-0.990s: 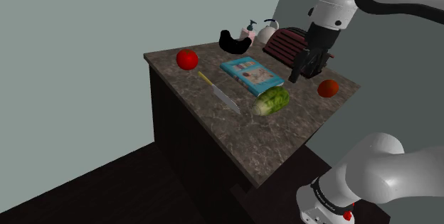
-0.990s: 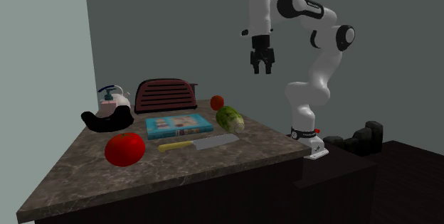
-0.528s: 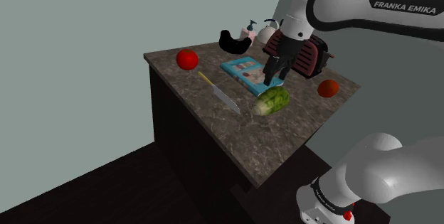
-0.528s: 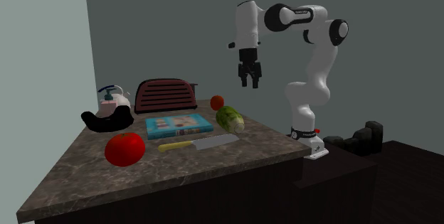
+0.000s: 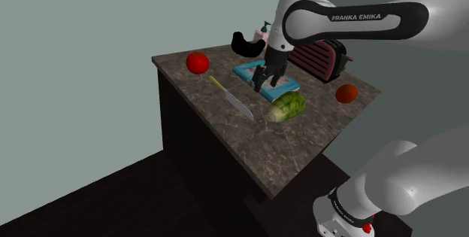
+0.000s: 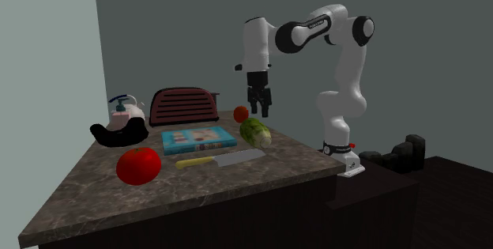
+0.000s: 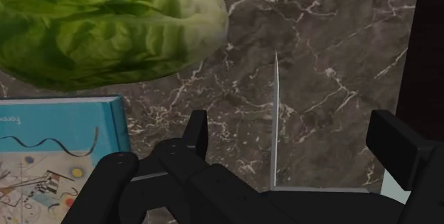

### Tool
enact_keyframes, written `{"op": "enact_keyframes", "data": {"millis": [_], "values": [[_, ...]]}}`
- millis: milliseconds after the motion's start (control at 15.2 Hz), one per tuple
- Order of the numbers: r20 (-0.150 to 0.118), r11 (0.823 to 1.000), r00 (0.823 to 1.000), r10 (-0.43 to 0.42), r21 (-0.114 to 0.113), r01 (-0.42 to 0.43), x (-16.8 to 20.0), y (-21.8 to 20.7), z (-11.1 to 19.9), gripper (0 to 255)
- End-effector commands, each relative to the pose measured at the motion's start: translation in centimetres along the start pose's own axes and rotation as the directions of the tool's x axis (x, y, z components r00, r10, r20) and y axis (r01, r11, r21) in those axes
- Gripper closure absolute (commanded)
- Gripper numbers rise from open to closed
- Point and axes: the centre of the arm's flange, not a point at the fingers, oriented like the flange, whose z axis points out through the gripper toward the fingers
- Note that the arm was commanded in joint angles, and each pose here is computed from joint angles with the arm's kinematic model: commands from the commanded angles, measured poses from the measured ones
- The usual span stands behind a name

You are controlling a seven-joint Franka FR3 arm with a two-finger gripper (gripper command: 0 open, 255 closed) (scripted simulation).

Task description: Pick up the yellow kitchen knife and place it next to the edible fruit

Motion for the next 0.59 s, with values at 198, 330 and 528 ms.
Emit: {"op": "enact_keyframes", "data": {"millis": [198,330,528], "values": [[-0.006,1.000,1.000,-0.003,-0.002,0.003,5.5,-0.6,4.1,0],[-0.008,1.000,1.000,-0.005,-0.003,0.005,7.6,-0.8,5.6,0],[-0.011,1.000,1.000,-0.006,-0.005,0.006,10.8,-1.2,7.9,0]]}}
